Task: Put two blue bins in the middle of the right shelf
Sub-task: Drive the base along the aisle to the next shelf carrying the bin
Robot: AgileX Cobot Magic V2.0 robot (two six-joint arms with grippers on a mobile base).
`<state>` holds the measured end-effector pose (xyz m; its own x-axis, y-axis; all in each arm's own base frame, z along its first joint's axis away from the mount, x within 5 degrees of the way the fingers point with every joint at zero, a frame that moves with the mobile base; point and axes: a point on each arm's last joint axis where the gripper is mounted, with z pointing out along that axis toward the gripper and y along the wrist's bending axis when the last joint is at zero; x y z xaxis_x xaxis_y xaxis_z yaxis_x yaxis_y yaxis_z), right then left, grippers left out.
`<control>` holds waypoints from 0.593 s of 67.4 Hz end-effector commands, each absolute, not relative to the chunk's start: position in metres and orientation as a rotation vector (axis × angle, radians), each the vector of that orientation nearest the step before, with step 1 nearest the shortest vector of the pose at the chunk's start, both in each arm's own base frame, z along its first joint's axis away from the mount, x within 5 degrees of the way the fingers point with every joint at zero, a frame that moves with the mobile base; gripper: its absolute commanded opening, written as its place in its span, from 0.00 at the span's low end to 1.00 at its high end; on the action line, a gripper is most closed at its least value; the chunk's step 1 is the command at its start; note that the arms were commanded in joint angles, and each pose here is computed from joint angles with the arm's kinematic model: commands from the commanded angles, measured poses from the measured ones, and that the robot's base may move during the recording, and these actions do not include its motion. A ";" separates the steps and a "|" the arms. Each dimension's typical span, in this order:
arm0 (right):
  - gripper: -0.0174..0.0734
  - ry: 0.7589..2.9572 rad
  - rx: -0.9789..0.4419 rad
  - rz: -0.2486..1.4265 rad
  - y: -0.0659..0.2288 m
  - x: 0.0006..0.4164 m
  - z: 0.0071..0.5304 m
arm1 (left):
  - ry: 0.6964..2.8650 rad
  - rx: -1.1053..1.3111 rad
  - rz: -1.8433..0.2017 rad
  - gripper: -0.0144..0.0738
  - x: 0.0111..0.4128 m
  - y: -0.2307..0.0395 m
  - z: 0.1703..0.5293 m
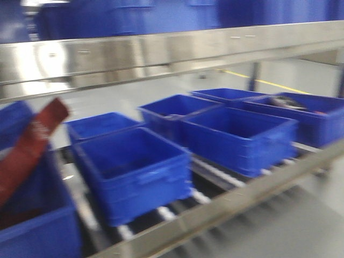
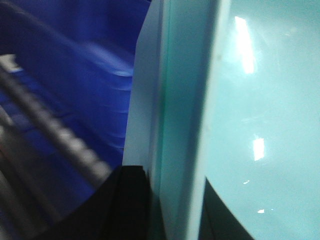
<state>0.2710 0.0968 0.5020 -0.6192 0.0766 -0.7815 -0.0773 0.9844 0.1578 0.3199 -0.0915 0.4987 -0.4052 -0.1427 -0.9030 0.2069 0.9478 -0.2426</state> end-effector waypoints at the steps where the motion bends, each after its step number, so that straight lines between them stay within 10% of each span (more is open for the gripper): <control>1: 0.02 2.131 -0.039 0.328 0.104 0.269 0.514 | 1.728 0.000 -0.522 0.04 0.313 -0.096 0.528; 40: 0.02 2.131 -0.039 0.328 0.104 0.269 0.514 | 1.728 0.001 -0.520 0.04 0.313 -0.096 0.528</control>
